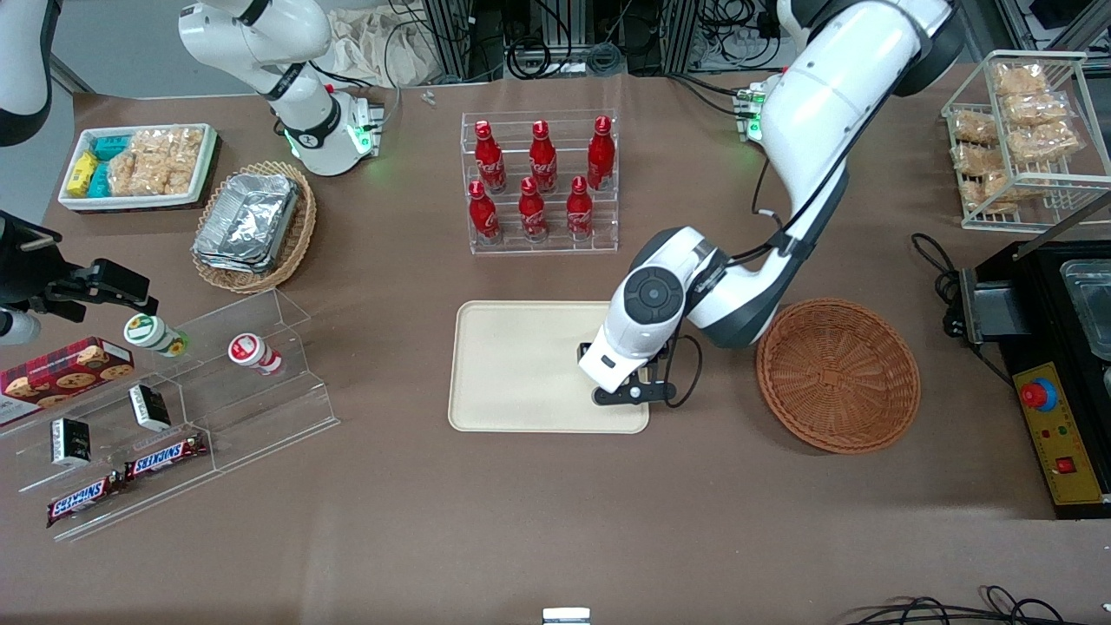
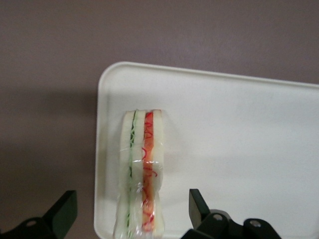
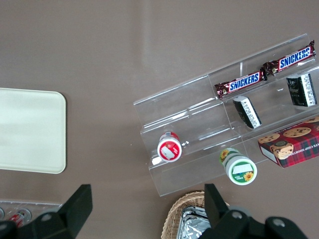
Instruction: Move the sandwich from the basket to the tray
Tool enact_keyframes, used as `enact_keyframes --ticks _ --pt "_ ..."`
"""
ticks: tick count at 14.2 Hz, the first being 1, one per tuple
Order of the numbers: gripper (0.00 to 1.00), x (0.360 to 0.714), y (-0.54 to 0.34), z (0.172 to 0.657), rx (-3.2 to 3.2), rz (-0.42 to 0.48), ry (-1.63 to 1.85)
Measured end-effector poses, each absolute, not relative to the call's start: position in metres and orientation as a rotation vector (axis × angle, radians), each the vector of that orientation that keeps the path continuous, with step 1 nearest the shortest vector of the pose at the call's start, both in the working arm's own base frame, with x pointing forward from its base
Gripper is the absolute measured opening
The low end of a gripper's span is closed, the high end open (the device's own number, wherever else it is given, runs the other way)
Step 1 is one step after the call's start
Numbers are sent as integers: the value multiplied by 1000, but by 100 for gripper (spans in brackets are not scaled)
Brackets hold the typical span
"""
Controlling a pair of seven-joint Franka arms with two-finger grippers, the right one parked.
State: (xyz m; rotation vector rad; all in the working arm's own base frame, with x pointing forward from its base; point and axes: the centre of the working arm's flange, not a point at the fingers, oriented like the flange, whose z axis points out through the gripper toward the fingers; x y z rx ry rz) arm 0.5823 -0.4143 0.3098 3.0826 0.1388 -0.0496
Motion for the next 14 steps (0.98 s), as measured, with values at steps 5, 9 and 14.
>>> enact_keyframes --ticks 5,9,14 --pt "100 594 -340 448 3083 -50 349" --pt "100 594 -268 514 3077 -73 439" --pt "100 594 -173 545 3116 -132 293"
